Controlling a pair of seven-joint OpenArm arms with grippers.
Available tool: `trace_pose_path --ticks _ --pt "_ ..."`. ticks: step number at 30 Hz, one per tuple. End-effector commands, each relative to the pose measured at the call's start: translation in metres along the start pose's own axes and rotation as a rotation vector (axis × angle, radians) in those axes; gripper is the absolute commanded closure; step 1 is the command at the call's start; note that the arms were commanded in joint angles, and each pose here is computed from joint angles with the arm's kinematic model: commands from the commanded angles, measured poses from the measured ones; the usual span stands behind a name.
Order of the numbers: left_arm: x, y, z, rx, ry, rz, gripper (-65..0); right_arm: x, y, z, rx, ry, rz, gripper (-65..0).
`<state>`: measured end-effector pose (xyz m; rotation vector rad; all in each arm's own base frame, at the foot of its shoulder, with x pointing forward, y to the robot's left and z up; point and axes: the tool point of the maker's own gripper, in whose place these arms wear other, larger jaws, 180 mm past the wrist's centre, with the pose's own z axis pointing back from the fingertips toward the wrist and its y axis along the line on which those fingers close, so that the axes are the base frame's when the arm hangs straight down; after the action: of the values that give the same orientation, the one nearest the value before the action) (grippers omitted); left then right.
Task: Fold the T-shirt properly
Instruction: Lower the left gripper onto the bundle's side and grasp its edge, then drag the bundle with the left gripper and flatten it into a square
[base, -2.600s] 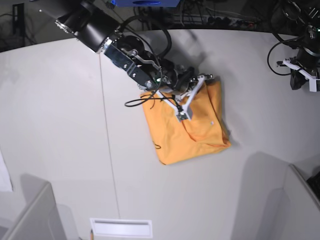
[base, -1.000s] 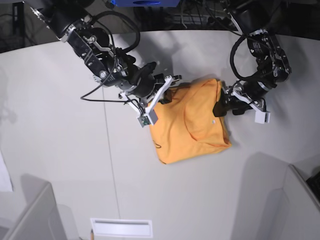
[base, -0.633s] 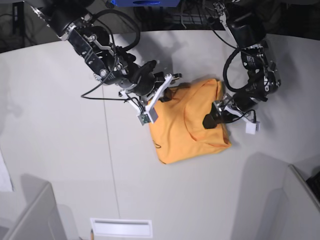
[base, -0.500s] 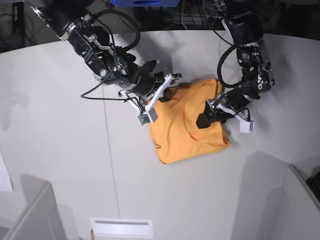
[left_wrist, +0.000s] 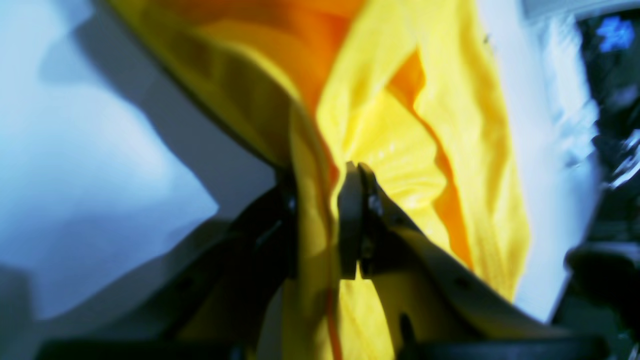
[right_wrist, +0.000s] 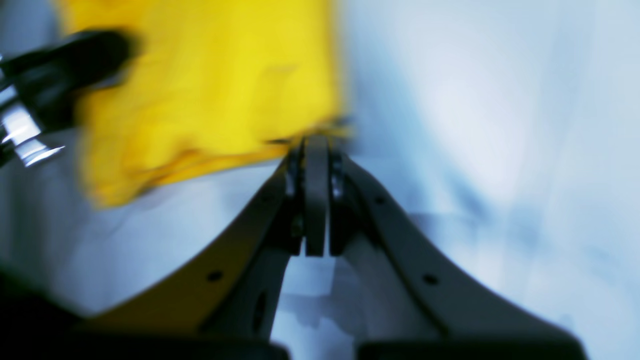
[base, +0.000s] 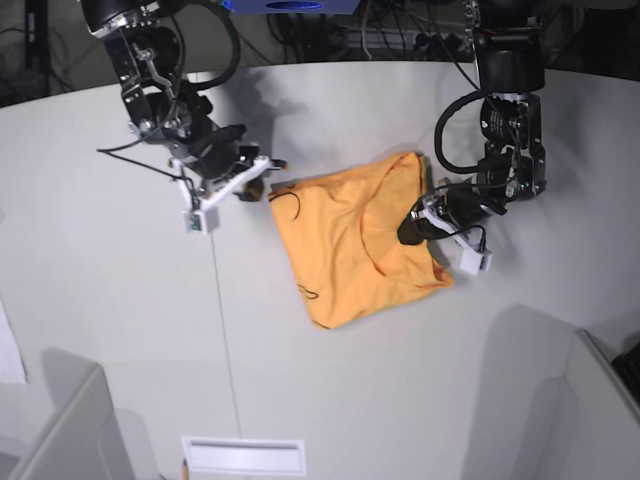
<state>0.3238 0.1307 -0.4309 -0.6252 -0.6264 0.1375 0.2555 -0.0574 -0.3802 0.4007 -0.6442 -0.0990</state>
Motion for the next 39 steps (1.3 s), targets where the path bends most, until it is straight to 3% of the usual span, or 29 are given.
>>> trace_pose_path --ticks 1,7,12,18,24,28,34,39 --pt "-0.004 0.007 0.005 0.048 0.062 -0.065 0.0 0.012 -0.002 0.005 0.004 -0.045 -0.006 0.0" --pt "0.0 -0.014 0.011 0.05 0.179 -0.357 0.0 0.004 -0.053 0.02 -0.118 -0.057 -0.106 0.0" --pt "0.004 -0.032 0.002 0.041 0.306 -0.535 0.0 0.002 -0.087 0.033 -0.202 -0.084 -0.166 0.0" --pt "0.014 -0.063 -0.012 0.011 0.375 -0.75 0.0 -0.011 -0.104 0.043 -0.252 -0.119 -0.185 0.0" --pt "0.0 -0.072 -0.028 0.083 0.502 -1.152 0.0 -0.027 -0.105 0.046 -0.266 -0.105 -0.211 0.0" --pt "-0.021 -0.074 -0.034 0.057 0.583 -1.405 0.0 -0.038 -0.122 0.057 -0.328 -0.127 -0.316 0.0" --pt "-0.026 -0.079 -0.038 0.018 0.608 -1.771 0.0 -0.048 -0.134 0.065 -0.366 -0.12 -0.351 0.0" --pt "-0.035 -0.091 -0.046 -0.007 0.535 -1.92 0.0 -0.054 -0.134 0.066 -0.37 -0.109 -0.356 0.0"
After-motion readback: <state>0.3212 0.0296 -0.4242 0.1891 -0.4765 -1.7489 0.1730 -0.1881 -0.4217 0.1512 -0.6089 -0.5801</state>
